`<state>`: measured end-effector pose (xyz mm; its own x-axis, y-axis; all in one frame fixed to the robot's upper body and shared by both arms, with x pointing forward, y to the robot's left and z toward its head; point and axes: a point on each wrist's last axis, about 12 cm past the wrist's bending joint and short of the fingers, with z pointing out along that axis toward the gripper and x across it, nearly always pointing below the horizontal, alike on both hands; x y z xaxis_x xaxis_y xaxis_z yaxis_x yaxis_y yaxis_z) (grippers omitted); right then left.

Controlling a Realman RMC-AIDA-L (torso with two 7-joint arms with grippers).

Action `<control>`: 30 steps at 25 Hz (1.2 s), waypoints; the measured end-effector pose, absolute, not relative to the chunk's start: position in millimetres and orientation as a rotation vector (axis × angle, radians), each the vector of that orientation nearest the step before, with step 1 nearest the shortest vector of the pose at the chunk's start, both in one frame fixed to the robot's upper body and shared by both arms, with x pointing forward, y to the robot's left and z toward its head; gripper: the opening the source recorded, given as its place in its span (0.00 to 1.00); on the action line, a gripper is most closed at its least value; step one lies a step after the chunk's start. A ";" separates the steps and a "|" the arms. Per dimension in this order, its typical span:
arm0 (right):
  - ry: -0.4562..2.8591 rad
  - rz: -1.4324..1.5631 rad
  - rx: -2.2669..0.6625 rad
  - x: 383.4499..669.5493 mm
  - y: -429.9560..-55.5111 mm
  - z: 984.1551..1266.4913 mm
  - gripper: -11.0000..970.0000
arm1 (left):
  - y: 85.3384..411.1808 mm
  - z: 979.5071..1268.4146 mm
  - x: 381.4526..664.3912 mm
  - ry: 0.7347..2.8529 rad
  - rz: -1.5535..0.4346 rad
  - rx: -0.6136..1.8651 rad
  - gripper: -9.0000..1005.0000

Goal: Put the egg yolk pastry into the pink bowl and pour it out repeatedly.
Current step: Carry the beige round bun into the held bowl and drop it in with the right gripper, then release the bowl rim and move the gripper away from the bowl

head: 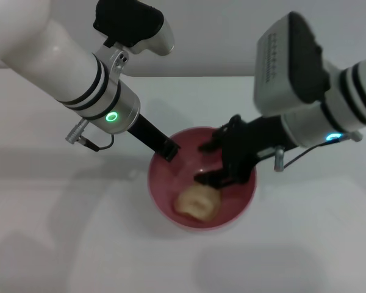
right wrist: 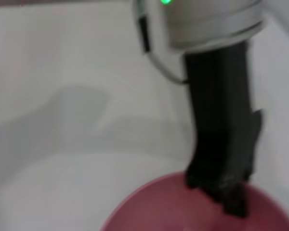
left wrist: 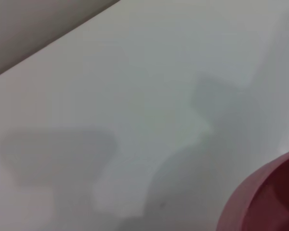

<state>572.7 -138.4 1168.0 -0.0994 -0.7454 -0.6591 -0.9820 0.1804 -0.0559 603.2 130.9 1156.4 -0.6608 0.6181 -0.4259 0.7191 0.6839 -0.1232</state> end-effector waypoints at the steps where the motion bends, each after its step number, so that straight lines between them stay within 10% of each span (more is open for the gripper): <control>1: 1.899 0.551 -1.591 573.6 -141.6 1171.1 0.45 | 131.0 1156.2 603.2 2.547 -0.399 1.051 0.01; 26: 1.885 0.610 -0.956 592.8 -220.0 1189.4 0.55 | 121.1 1139.9 597.0 2.559 -0.370 1.124 0.07; 30: 1.894 0.601 -0.934 595.4 -222.3 1186.2 0.55 | 129.0 1147.8 606.0 2.536 -0.384 1.061 0.20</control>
<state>595.4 -222.3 1186.2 -0.2986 -0.3594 -0.8841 -0.8035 0.5945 0.0297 606.0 129.0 1147.8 -0.6514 0.6259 -0.4288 0.7248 0.6804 -0.1080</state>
